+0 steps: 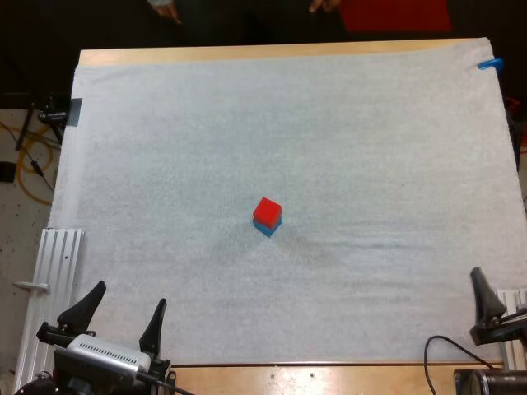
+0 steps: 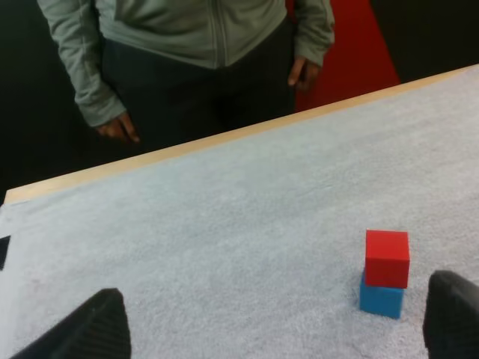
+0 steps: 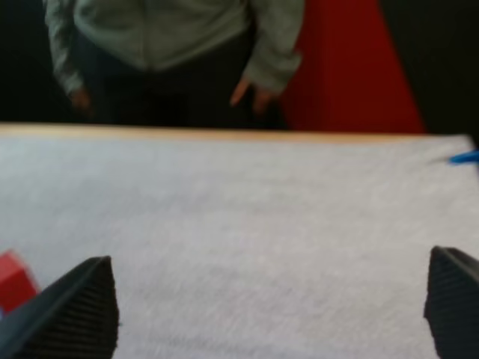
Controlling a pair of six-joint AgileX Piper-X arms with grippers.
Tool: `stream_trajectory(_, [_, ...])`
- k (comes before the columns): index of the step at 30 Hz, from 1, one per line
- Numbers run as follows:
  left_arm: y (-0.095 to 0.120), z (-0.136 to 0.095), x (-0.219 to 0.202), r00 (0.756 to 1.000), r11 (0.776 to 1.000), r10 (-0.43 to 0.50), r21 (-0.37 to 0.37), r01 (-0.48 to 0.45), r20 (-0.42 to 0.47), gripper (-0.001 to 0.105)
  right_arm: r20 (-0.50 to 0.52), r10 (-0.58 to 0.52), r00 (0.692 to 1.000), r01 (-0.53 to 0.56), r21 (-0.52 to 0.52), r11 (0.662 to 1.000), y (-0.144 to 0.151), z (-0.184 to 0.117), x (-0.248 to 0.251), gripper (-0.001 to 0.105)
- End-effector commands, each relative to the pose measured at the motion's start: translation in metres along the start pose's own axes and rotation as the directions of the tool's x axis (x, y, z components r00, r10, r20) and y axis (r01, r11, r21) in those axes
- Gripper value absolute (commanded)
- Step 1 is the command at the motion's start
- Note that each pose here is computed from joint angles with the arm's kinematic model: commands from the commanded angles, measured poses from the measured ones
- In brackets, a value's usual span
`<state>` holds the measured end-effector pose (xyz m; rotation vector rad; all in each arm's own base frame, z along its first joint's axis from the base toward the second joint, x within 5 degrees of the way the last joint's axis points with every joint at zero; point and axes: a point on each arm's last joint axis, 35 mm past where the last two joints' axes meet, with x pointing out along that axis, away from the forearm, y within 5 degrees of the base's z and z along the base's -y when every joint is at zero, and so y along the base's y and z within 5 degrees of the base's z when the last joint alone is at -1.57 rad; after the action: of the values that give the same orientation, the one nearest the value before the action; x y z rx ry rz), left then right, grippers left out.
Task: Stack red cube on blue cube
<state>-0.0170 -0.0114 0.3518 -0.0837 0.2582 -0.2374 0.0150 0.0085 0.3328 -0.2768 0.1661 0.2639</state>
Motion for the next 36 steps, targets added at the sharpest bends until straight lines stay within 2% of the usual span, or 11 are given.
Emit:
stream_trajectory(1, [0.002, 0.001, 0.004, 1.0, 1.0, 0.019, 0.002, -0.019, -0.011, 0.076, -0.026, 0.038, 0.999, -0.038, -0.022, 0.999, 0.001, -0.004, 0.004, 0.08])
stream_trajectory(5, [0.007, -0.008, 0.016, 0.998, 0.999, 0.04, -0.005, -0.041, -0.04, 0.076, -0.084, 0.057, 0.995, -0.058, -0.005, 0.998, 0.003, -0.013, 0.007, 0.08])
stream_trajectory(13, [0.019, -0.046, 0.051, 0.982, 0.998, 0.036, -0.044, -0.045, -0.183, 0.076, -0.188, 0.095, 0.978, -0.09, 0.036, 0.995, 0.007, -0.036, 0.019, 0.08])
stream_trajectory(36, [0.021, -0.047, 0.059, 0.989, 0.998, 0.037, -0.036, -0.042, -0.146, 0.076, -0.189, 0.079, 0.979, -0.074, 0.032, 0.997, 0.007, -0.037, 0.02, 0.08])
